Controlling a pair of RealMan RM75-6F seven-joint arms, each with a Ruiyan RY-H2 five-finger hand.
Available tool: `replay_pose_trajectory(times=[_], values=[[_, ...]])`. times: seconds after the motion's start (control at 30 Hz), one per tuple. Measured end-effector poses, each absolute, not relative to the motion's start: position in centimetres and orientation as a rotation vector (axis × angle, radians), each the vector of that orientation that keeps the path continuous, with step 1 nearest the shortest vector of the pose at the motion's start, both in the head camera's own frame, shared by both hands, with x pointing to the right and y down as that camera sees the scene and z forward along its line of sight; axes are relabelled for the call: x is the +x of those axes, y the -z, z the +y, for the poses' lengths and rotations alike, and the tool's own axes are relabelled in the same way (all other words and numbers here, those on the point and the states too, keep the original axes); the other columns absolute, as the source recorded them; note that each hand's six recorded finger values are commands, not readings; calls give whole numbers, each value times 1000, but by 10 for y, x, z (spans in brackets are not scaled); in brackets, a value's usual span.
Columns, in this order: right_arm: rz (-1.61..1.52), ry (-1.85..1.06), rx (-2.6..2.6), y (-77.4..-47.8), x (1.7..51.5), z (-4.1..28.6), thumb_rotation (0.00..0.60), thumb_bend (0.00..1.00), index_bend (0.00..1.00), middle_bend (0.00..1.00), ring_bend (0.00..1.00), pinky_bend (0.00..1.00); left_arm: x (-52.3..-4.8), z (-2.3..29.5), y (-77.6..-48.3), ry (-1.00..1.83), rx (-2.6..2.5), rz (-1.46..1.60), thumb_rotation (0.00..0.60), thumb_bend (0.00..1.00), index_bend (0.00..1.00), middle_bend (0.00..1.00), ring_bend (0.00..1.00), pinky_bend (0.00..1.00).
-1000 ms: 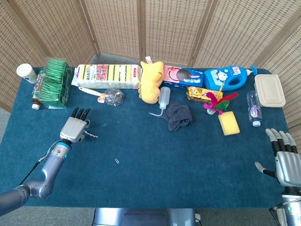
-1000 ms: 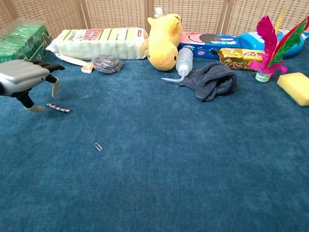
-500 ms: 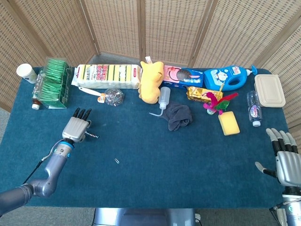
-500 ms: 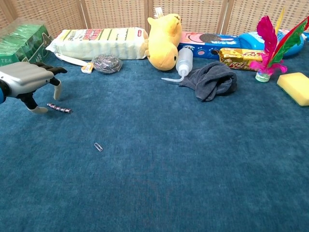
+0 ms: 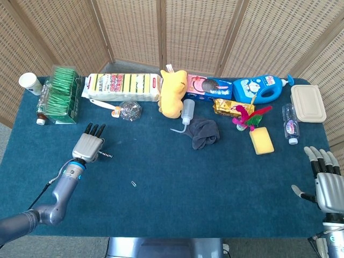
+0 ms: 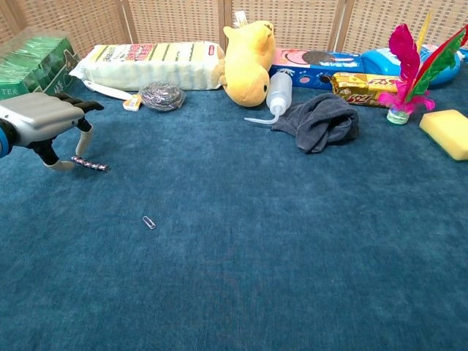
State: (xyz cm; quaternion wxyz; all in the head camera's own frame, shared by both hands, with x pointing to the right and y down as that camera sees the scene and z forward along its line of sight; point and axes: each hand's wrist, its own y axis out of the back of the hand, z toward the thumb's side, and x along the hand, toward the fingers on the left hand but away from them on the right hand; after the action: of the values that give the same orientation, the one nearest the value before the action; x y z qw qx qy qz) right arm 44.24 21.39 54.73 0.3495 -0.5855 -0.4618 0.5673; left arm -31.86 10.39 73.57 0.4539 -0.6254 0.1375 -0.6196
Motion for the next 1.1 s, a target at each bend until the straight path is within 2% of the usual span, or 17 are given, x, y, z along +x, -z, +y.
replay_pose_trajectory(times=[0.1,0.2,0.3,1.1], values=[[-1197,-1469,-1518,-547,442,214,600,0,0,0,0,0,-318,104,-736,1528,-1538,337,600,515,480,0,0,0],[-1196,-1471,-1523,-548,442,214,600,0,0,0,0,0,-318,103,-735,1524,-1527,338,600,576,443,0,0,0],[-1197,-1470,-1526,-548,441,214,600,0,0,0,0,0,-319,103,-736,1524,-1521,330,600,594,428,0,0,0],[-1204,-1467,-1535,-547,441,214,600,0,0,0,0,0,-318,106,-738,1528,-1495,304,600,616,463,0,0,0]])
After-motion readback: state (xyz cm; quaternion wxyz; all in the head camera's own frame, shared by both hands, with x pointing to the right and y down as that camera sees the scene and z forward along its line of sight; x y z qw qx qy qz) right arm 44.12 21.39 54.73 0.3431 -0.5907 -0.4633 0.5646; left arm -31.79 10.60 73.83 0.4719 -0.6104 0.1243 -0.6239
